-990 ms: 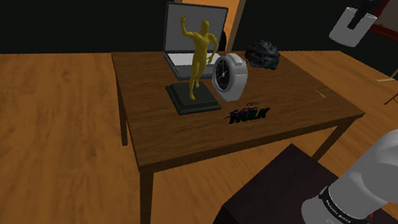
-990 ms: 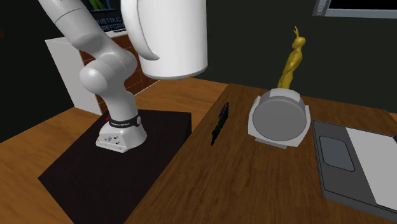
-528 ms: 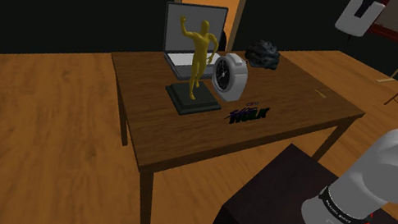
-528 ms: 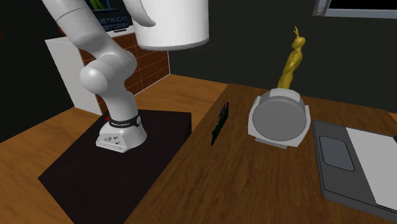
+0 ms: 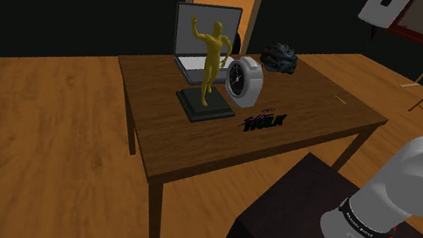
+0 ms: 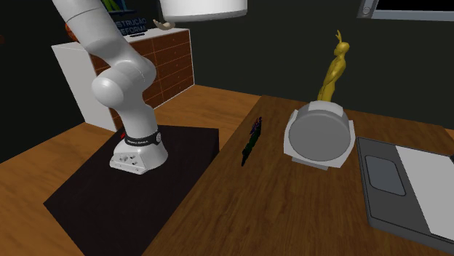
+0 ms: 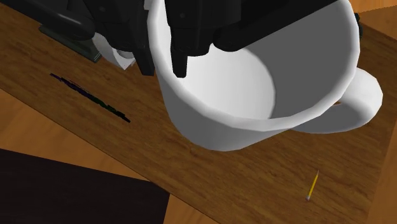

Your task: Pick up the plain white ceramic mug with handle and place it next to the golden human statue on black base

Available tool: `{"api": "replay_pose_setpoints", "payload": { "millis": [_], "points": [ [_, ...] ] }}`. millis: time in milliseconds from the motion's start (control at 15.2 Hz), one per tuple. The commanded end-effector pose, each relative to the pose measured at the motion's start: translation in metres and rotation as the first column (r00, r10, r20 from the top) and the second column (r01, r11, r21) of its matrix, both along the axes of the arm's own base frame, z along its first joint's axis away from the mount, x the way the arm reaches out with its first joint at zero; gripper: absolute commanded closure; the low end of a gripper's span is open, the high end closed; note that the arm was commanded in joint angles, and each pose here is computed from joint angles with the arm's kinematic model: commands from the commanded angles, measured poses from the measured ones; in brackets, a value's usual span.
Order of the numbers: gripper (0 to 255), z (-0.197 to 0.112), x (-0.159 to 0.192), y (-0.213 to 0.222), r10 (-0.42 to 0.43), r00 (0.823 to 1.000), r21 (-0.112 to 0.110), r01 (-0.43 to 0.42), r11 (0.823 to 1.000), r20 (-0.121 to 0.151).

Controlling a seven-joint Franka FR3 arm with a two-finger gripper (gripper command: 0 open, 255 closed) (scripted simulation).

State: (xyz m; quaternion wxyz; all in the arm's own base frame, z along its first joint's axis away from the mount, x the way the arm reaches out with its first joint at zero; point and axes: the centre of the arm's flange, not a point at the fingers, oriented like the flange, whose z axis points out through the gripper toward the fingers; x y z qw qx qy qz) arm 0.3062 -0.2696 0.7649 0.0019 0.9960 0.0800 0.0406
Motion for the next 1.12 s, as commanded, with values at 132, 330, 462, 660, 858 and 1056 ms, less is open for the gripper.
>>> {"api": "replay_pose_setpoints", "payload": {
  "millis": [132,330,462,660,858,1056],
  "points": [
    [255,0.003,0.02,0.047,-0.001,1.0,0.0,0.001,1.0,0.0],
    [255,0.003,0.036,0.083,-0.001,1.0,0.0,0.001,1.0,0.0],
    [255,0.003,0.047,0.107,-0.001,1.0,0.0,0.001,1.0,0.0],
    [255,0.003,0.063,0.144,-0.001,1.0,0.0,0.001,1.0,0.0],
    [255,0.003,0.079,0.18,-0.001,1.0,0.0,0.001,1.0,0.0],
    [255,0.003,0.095,0.216,-0.001,1.0,0.0,0.001,1.0,0.0]
  ]
}}
